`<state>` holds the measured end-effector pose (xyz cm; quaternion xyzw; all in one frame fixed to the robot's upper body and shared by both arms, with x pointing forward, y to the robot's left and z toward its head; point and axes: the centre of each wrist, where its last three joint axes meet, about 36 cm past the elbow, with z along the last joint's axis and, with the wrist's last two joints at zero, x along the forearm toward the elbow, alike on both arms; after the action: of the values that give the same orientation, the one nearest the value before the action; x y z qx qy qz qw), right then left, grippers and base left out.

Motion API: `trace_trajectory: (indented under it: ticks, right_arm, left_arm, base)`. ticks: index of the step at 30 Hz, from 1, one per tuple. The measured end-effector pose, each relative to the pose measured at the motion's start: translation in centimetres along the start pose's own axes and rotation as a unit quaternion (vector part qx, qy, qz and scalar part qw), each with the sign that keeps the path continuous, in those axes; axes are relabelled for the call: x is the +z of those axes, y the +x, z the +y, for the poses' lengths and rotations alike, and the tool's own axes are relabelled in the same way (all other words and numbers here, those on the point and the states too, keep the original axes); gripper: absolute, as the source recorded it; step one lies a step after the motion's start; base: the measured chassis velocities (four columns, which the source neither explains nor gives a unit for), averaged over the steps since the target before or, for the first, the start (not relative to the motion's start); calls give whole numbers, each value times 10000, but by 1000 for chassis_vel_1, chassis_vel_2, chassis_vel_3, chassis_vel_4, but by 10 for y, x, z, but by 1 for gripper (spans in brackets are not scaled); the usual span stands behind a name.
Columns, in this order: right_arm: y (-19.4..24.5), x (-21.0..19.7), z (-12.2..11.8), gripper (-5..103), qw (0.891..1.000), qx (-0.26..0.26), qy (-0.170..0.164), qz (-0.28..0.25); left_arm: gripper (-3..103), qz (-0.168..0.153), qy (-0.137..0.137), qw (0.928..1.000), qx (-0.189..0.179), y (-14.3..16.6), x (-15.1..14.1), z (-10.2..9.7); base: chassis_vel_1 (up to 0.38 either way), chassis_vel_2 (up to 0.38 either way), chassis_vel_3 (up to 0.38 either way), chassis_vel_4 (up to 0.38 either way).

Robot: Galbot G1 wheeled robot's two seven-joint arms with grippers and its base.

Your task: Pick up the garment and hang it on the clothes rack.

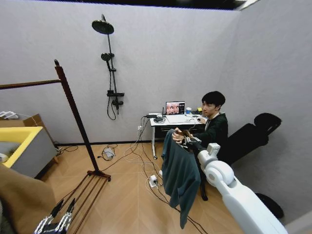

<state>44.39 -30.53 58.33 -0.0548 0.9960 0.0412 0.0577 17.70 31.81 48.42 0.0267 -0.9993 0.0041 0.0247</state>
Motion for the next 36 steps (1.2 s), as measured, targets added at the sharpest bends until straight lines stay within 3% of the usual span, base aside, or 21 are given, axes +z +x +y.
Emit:
trace_trajectory:
  ticks: [9, 24, 36]
  right_arm:
    - [33, -20, 18, 10, 9999, -90, -70, -117]
    - [43, -14, 19, 10, 10000, -25, 56, -73]
    - [45, -12, 17, 10, 9999, -43, 133, -71]
  left_arm:
    - [46, 0, 0, 10000, 0, 0, 0, 0]
    - [46, 0, 0, 10000, 0, 0, 0, 0]
    - [46, 0, 0, 10000, 0, 0, 0, 0]
  base:
    - [0, 0, 0, 0]
    - [-20, 25, 25, -24]
    - [-159, 156, 160, -167]
